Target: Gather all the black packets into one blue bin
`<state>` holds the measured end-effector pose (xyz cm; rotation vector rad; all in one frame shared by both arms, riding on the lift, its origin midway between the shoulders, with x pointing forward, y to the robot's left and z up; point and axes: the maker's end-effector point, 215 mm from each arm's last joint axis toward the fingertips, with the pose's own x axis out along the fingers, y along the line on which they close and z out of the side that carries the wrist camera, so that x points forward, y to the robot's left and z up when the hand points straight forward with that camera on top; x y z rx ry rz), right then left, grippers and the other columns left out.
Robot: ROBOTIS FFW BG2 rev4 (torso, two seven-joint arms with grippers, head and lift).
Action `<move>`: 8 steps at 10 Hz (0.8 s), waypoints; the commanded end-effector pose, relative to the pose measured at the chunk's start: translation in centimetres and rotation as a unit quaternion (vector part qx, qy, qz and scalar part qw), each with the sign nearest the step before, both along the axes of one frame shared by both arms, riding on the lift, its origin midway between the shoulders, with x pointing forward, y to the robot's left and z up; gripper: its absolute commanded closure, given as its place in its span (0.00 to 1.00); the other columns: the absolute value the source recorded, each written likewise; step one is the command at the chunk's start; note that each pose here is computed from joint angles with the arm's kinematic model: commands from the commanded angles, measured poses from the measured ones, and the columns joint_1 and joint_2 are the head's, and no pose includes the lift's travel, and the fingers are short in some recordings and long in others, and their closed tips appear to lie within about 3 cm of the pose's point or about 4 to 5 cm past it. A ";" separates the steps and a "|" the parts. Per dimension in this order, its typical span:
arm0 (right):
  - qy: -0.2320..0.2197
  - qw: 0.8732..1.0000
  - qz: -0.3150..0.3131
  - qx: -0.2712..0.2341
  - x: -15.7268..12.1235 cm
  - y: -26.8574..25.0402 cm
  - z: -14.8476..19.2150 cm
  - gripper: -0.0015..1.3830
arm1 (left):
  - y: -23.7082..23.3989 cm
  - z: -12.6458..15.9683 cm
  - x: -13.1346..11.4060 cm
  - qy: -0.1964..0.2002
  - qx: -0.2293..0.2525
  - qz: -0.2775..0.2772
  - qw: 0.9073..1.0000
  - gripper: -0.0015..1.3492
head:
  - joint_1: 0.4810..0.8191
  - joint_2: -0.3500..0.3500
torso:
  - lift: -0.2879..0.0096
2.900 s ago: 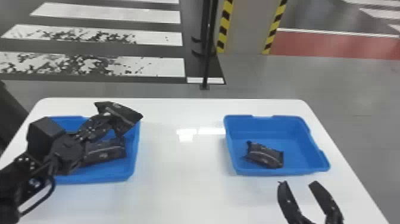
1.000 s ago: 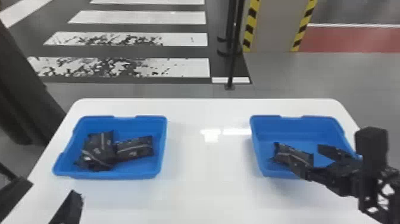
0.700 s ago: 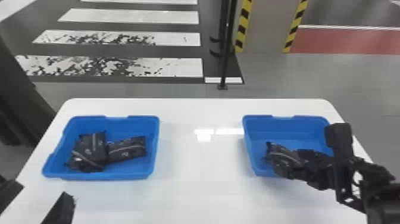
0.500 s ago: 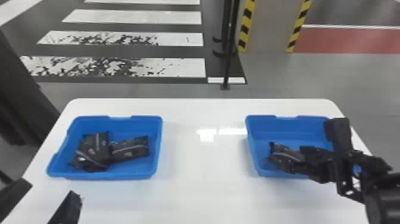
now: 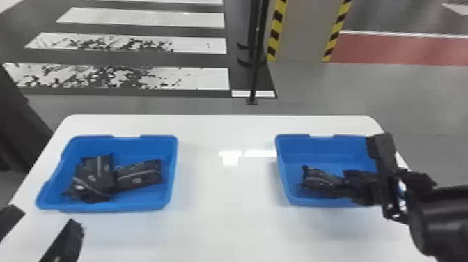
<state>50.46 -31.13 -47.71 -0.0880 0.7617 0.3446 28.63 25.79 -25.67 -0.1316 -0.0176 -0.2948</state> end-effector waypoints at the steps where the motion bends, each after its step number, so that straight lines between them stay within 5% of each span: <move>1: 0.013 1.000 -0.005 0.000 -0.3 -0.6 -0.7 0.14 | 0.0 -0.2 0.1 0.001 -0.002 -0.001 1.000 0.11 | 0.63 0.39 | 0.60; 6: 0.073 0.997 -0.021 0.013 -0.5 -1.7 -4.1 0.18 | -0.2 -0.9 1.2 -0.003 -0.005 -0.006 1.000 0.11 | 0.63 0.36 | 0.60; 7: 0.075 0.997 -0.023 0.013 -0.2 -2.0 -4.2 0.23 | -0.2 -1.0 1.3 -0.003 -0.007 -0.007 1.000 0.11 | 0.63 0.36 | 0.60; 8: 0.074 0.997 -0.024 0.015 0.0 -2.1 -4.2 0.47 | -0.2 -1.0 1.5 -0.005 -0.007 -0.007 1.000 0.11 | 0.63 0.35 | 0.60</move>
